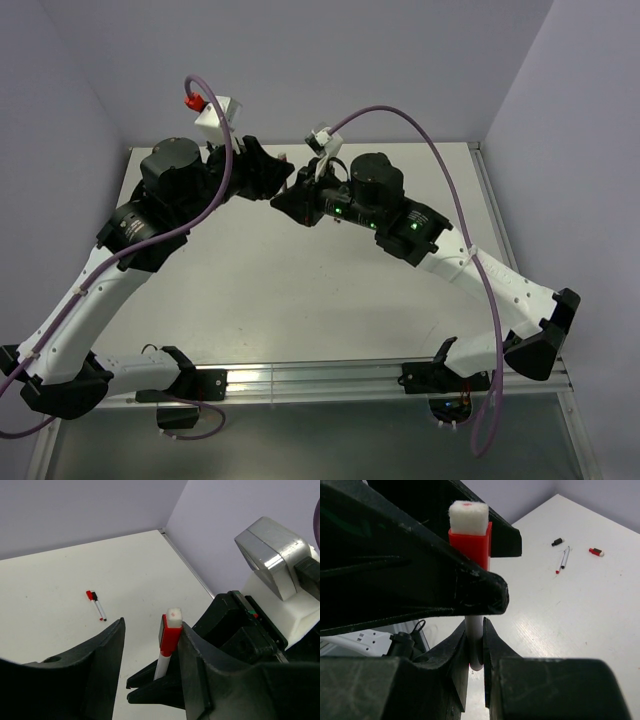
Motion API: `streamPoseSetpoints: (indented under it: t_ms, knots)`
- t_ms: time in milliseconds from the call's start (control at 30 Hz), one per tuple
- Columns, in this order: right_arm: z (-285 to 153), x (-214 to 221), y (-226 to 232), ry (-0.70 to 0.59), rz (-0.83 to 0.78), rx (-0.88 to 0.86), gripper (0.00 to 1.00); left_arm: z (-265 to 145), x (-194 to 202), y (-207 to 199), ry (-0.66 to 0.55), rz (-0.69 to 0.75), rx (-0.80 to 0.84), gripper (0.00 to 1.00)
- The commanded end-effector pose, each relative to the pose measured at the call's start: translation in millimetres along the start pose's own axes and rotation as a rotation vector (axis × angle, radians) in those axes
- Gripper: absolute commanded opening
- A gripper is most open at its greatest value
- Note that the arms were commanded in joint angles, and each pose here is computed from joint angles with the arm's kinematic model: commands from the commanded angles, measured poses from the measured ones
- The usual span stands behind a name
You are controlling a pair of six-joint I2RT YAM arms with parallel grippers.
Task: Insert the pens into the pen caps
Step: Press the pen cap onto the pen.
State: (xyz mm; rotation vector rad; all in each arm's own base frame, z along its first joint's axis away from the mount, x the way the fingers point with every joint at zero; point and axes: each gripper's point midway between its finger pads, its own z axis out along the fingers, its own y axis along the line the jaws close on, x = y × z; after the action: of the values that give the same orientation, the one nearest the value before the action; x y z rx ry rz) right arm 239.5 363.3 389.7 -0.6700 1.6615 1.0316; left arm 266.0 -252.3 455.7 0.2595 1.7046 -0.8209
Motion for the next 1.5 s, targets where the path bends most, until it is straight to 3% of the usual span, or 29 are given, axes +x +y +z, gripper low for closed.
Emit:
streamPoseSetpoints:
  t_ms: [0, 367, 667, 700, 933, 1233, 1467]
  knots:
    - [-1, -23, 8, -0.054, -0.030, -0.010, 0.00, -10, -10, -4, -0.026, 0.017, 0.022, 0.49]
    - [1, -18, 8, -0.035, -0.022, -0.015, 0.00, -14, -25, -5, -0.077, 0.021, 0.011, 0.46]
    - [0, -24, 7, -0.046, -0.028, -0.003, 0.00, -9, -10, -2, -0.029, 0.025, 0.015, 0.13]
    - [0, -24, 7, -0.047, -0.028, -0.001, 0.00, -9, -8, -2, -0.024, 0.025, 0.012, 0.01]
    - [-4, -49, 5, -0.110, -0.056, 0.034, 0.00, -1, 16, 4, 0.048, 0.036, 0.007, 0.00]
    - [-23, -127, -21, -0.291, -0.072, 0.100, 0.00, 5, 66, 12, 0.152, 0.006, 0.003, 0.00]
    - [-49, -194, -11, -0.437, -0.130, 0.072, 0.00, 8, 111, 20, 0.232, -0.032, 0.003, 0.00]
